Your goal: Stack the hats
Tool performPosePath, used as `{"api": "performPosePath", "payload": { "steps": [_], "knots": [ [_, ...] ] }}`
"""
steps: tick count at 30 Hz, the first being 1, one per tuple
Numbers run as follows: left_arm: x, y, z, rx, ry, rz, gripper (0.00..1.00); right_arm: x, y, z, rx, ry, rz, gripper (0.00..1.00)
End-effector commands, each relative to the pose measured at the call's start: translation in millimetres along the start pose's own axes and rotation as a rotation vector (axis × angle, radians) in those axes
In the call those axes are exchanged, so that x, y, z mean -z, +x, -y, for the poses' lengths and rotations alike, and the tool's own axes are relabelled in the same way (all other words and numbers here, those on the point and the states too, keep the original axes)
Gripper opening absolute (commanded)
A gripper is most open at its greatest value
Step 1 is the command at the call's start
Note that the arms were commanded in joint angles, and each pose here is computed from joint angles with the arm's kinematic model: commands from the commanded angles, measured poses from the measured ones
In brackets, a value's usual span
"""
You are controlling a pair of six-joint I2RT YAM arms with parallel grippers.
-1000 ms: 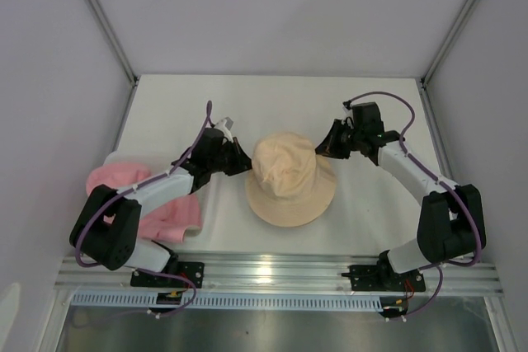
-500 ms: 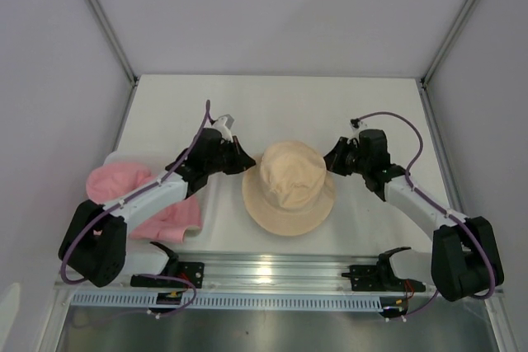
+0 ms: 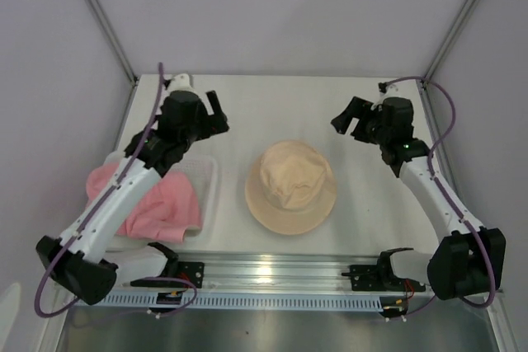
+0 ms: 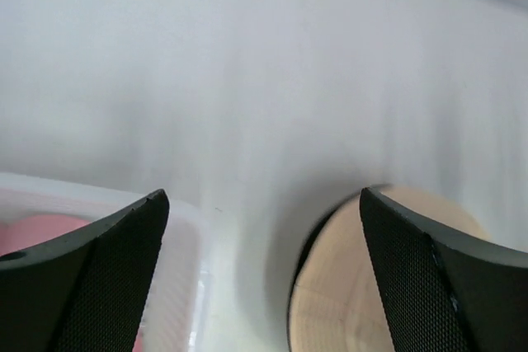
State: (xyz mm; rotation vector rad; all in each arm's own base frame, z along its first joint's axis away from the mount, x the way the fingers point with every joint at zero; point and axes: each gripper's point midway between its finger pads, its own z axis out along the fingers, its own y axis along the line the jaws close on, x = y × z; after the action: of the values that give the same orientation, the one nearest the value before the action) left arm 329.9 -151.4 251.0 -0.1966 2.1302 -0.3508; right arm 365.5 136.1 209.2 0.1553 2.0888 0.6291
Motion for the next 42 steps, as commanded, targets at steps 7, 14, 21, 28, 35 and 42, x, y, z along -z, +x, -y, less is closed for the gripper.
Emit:
{"api": "performPosePath", "payload": {
  "steps": [7, 14, 21, 28, 35, 42],
  "knots": [
    [130.4, -30.2, -199.0, 0.088, -0.772, 0.085, 0.99, 63.1, -67.3, -0.6, -0.01, -0.047, 0.176, 0.97],
    [191.6, -22.6, -255.6, 0.3, -1.068, 0.187, 1.0, 77.9, -55.3, -28.9, -0.07, -0.179, 0.126, 0.99],
    [172.5, 11.0, -281.2, 0.332, -1.162, 0.058, 0.95, 75.5, -48.0, -31.9, -0.048, -0.188, 0.117, 1.0],
    [131.9, 42.8, -289.9, 0.382, -1.14, -0.029, 0.85, 80.1, -65.2, -43.1, -0.034, -0.222, 0.152, 1.0],
    [103.2, 39.5, -282.5, 0.395, -1.017, -0.023, 0.01, 94.0, -87.9, -59.2, -0.025, -0.254, 0.208, 1.0],
    [159.2, -30.2, -238.7, 0.323, -0.817, 0.215, 0.01, 106.2, -92.9, -71.6, -0.021, -0.279, 0.23, 1.0]
  ]
}}
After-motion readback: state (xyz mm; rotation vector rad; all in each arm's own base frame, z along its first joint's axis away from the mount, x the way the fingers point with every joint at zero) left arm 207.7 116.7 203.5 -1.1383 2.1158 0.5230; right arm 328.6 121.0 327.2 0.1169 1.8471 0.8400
